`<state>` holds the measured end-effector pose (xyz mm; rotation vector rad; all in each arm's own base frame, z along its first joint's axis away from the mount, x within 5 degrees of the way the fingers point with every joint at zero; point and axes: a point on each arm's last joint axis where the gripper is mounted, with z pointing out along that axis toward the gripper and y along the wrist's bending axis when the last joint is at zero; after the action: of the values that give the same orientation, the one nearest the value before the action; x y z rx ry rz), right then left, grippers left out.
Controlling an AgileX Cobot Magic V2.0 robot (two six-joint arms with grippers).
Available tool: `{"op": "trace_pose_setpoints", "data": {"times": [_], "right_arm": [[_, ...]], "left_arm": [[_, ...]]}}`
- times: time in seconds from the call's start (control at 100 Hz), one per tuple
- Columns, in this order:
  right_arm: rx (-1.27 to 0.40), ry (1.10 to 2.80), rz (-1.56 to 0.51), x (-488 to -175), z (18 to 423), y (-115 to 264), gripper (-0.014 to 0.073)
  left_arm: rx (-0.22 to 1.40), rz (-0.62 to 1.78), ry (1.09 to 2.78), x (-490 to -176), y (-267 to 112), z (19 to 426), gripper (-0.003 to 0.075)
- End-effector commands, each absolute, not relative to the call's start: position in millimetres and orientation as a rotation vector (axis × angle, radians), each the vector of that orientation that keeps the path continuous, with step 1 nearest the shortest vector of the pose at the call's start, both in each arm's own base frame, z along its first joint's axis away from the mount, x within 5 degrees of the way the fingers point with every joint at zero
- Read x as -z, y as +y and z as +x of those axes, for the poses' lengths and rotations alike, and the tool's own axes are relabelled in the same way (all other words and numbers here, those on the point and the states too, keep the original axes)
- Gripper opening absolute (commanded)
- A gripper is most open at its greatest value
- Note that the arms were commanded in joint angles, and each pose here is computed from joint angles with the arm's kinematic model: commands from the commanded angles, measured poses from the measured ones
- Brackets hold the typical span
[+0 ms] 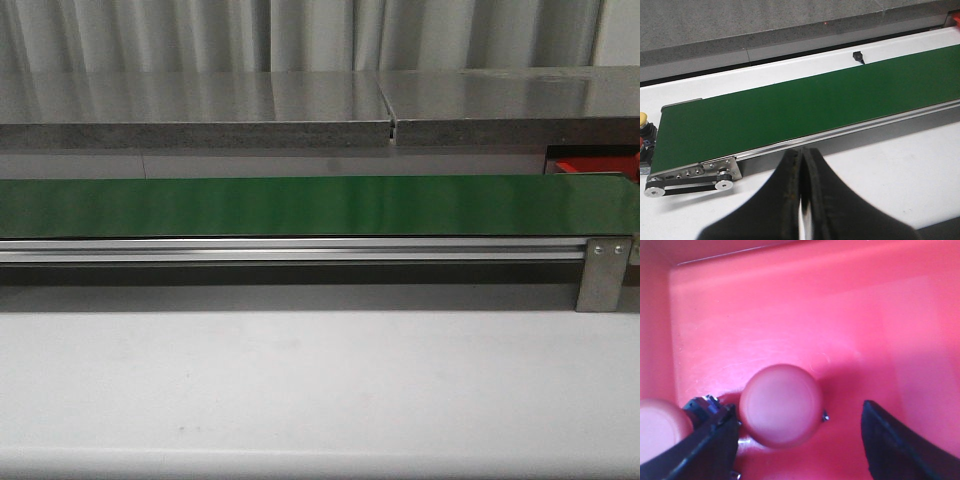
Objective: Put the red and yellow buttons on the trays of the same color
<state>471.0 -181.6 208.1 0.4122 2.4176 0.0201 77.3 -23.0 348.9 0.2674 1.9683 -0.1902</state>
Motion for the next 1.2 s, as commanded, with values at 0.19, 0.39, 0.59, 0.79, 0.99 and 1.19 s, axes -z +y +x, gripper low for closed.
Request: {"op": "trace_pose_setpoints", "data": {"times": [0.19, 0.39, 0.59, 0.79, 0.99, 1.19], "right_arm": [[0.075, 2.195, 0.345, -309, 439, -172, 0.0414], [0.117, 2.149, 0.312, -329, 399, -154, 0.04], [0.158, 2.11, 0.176, -351, 354, -117, 0.0343], [0.118, 2.093, 0.04, -370, 315, -71, 0.0095], [0.067, 2.06, -0.083, -381, 282, -31, -0.0096], [0.038, 2.029, -0.163, -388, 247, -10, -0.009]], "left_arm": [[0.207, 0.228, 1.879, -363, -23, 79, -0.002], [0.207, 0.228, 1.879, -363, -23, 79, -0.002], [0.207, 0.228, 1.879, -363, -23, 79, -0.002], [0.207, 0.228, 1.879, -363, -23, 79, -0.002], [0.207, 0.228, 1.879, -363, -23, 79, -0.002], [0.207, 0.228, 1.879, -363, -23, 79, -0.002]]}}
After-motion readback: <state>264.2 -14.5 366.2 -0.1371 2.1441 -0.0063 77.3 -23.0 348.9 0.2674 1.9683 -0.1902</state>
